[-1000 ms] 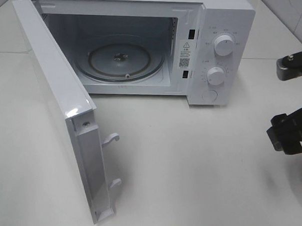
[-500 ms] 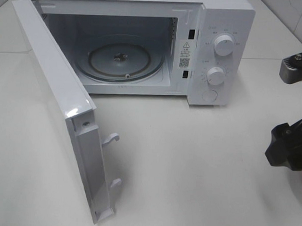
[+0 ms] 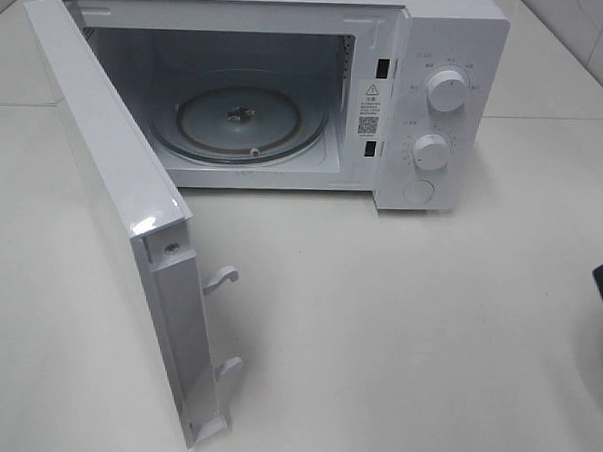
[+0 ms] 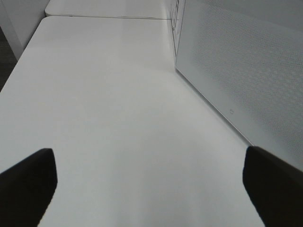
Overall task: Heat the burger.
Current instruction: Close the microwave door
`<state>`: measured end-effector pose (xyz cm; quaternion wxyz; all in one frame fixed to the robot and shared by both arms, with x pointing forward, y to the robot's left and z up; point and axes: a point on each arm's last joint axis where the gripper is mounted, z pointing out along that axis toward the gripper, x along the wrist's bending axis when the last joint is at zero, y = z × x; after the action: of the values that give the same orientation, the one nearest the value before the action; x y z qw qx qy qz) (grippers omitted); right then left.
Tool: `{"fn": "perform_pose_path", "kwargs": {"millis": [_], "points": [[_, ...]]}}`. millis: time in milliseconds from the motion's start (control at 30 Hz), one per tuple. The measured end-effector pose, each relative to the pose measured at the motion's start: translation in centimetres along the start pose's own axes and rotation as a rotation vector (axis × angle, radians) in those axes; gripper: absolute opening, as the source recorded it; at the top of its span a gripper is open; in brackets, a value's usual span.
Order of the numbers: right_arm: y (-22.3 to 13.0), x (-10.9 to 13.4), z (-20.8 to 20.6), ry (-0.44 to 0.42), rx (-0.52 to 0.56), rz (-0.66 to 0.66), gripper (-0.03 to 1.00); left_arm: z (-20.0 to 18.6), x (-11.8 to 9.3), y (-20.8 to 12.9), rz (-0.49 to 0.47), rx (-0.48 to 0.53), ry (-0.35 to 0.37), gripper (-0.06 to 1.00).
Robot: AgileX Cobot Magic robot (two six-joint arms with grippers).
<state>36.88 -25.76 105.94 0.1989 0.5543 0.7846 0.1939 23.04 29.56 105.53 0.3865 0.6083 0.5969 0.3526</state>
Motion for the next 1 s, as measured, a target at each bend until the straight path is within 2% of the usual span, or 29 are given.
{"fn": "perform_pose_path", "kwargs": {"millis": [33, 133, 200, 300, 367, 400, 467, 800, 1000], "points": [[-0.6, -0.2, -1.4, 0.001, -0.057, 0.010, 0.82, 0.0, 0.0, 0.0, 0.000, 0.000, 0.000, 0.99], [-1.0, -0.3, -2.1, 0.001, -0.092, 0.016, 0.82, 0.0, 0.0, 0.0, 0.000, 0.000, 0.000, 0.99], [-2.7, -0.9, -4.9, -0.015, -0.226, 0.066, 0.82, 0.0, 0.0, 0.0, 0.000, 0.000, 0.000, 0.99], [-3.3, -1.1, -5.5, -0.028, -0.250, 0.084, 0.82, 0.0, 0.0, 0.0, 0.000, 0.000, 0.000, 0.99], [-5.4, -1.6, -7.5, -0.081, -0.342, 0.149, 0.82, 0.0, 0.0, 0.0, 0.000, 0.000, 0.000, 0.99], [-5.4, -1.6, -7.5, -0.081, -0.342, 0.149, 0.82, 0.0, 0.0, 0.0, 0.000, 0.000, 0.000, 0.99], [-6.8, -1.7, -8.4, -0.115, -0.413, 0.184, 0.81, 0.0, 0.0, 0.0, 0.000, 0.000, 0.000, 0.99], [-11.7, -1.0, -6.6, -0.222, -0.456, 0.270, 0.80, 0.0, 0.0, 0.0, 0.000, 0.000, 0.000, 0.99], [-12.8, -0.7, -6.7, -0.257, -0.496, 0.282, 0.77, 0.0, 0.0, 0.0, 0.000, 0.000, 0.000, 0.99]]}}
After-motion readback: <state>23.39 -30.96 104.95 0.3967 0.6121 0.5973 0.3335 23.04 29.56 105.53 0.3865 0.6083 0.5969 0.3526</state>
